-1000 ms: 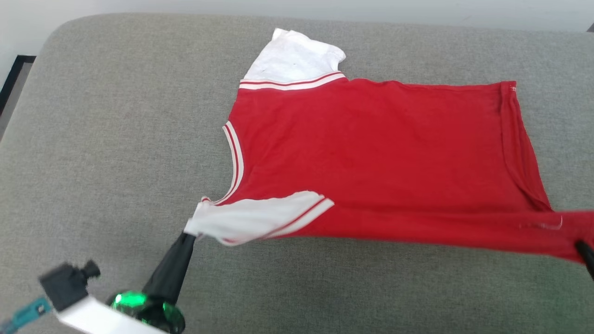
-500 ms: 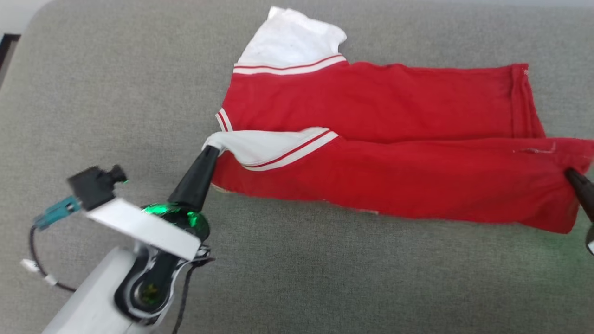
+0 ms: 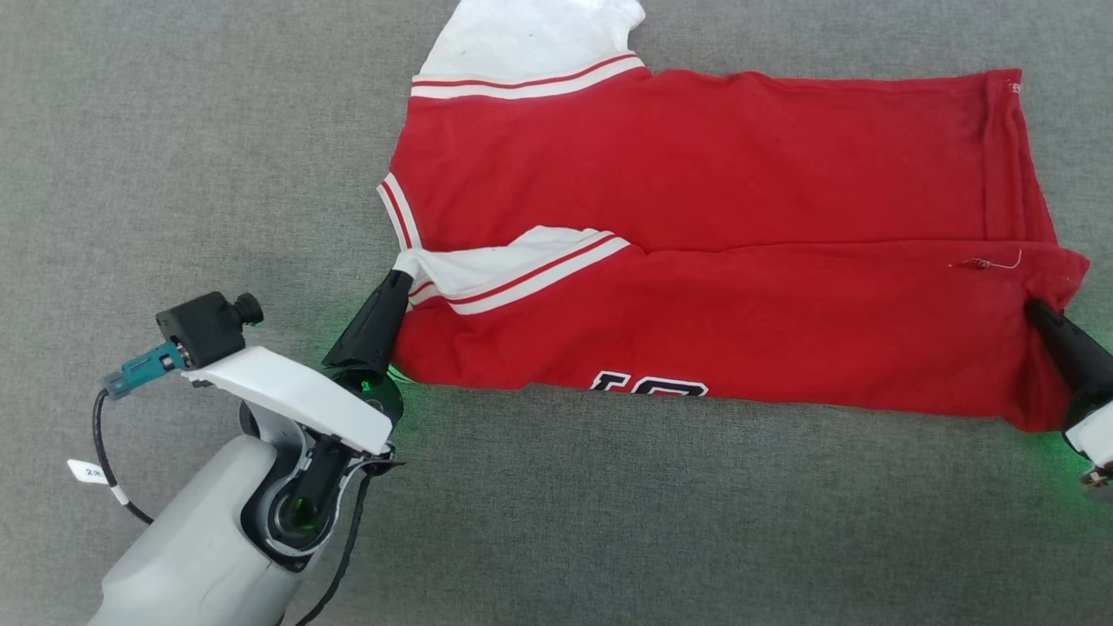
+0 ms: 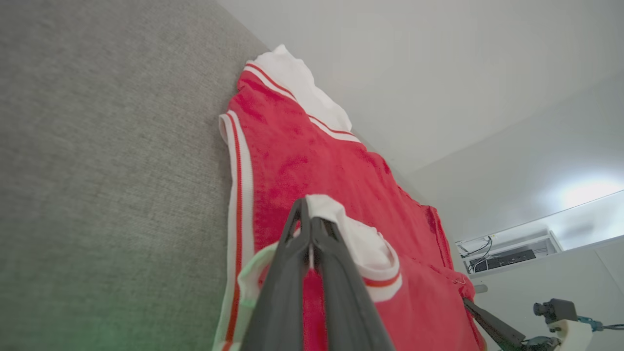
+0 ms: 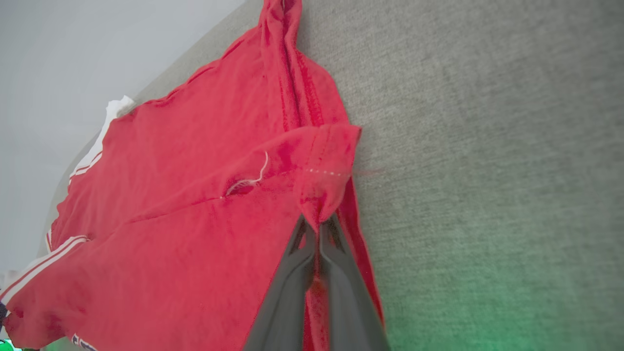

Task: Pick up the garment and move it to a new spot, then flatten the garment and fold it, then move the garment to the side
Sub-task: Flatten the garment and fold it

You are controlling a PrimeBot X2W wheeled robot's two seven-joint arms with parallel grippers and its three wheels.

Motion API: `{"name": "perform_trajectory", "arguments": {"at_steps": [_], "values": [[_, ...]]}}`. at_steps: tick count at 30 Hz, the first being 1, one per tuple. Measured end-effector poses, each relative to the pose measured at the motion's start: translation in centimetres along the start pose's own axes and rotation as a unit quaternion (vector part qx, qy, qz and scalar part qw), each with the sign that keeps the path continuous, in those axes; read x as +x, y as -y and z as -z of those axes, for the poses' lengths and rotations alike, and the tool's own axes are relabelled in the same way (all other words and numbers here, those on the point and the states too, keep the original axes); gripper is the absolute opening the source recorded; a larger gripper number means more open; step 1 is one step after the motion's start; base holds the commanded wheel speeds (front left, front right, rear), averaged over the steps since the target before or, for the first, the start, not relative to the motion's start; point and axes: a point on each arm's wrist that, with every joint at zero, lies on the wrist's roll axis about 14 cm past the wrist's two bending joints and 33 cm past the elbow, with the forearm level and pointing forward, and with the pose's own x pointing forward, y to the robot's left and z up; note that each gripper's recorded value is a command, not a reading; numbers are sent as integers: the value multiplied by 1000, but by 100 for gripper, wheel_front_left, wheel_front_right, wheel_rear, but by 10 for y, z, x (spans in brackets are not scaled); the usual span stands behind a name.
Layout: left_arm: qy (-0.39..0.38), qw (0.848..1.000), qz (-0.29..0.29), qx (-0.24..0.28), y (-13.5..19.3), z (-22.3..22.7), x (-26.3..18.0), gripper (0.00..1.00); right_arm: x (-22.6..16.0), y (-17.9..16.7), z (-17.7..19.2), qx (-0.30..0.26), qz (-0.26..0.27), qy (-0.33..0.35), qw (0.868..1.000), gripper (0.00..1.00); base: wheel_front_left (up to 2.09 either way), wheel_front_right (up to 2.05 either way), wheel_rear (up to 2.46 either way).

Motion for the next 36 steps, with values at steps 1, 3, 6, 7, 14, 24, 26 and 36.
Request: {"name": "perform_trajectory", "arguments": {"at_steps": [1, 3, 6, 7, 14, 24, 26, 36], "values": [[-4, 1000, -3, 8, -3, 2, 0, 0, 1, 1, 1, -1, 0, -2, 1000, 0, 0, 0, 0], [-11, 1000, -10, 25, -9, 4, 0, 0, 3, 0, 2, -3, 0, -2, 1000, 0, 0, 0, 0], [-13, 999, -19, 49, -16, 1, -1, 45, 4, -2, 1, -6, -3, 4, 1000, 49, 0, 0, 0], [-13, 998, -21, 62, -18, -2, -2, 58, 4, -3, 0, -7, -3, 7, 1000, 100, 0, 0, 0], [-28, 979, 10, 201, -9, -23, -9, 100, -6, -11, -11, -14, -13, 33, 999, 100, 0, 0, 0], [-188, 928, 5, 321, 1, -34, -30, 100, -23, -31, -29, -26, -39, 71, 996, 100, 0, 0, 0], [-242, 917, -11, 316, -2, -23, -40, 100, -25, -34, -28, -28, -43, 71, 996, 100, 0, 0, 0], [-414, 877, -57, 237, -14, 23, -55, 100, -31, -34, -28, -30, -43, 75, 996, 100, 0, 0, 0]]}}
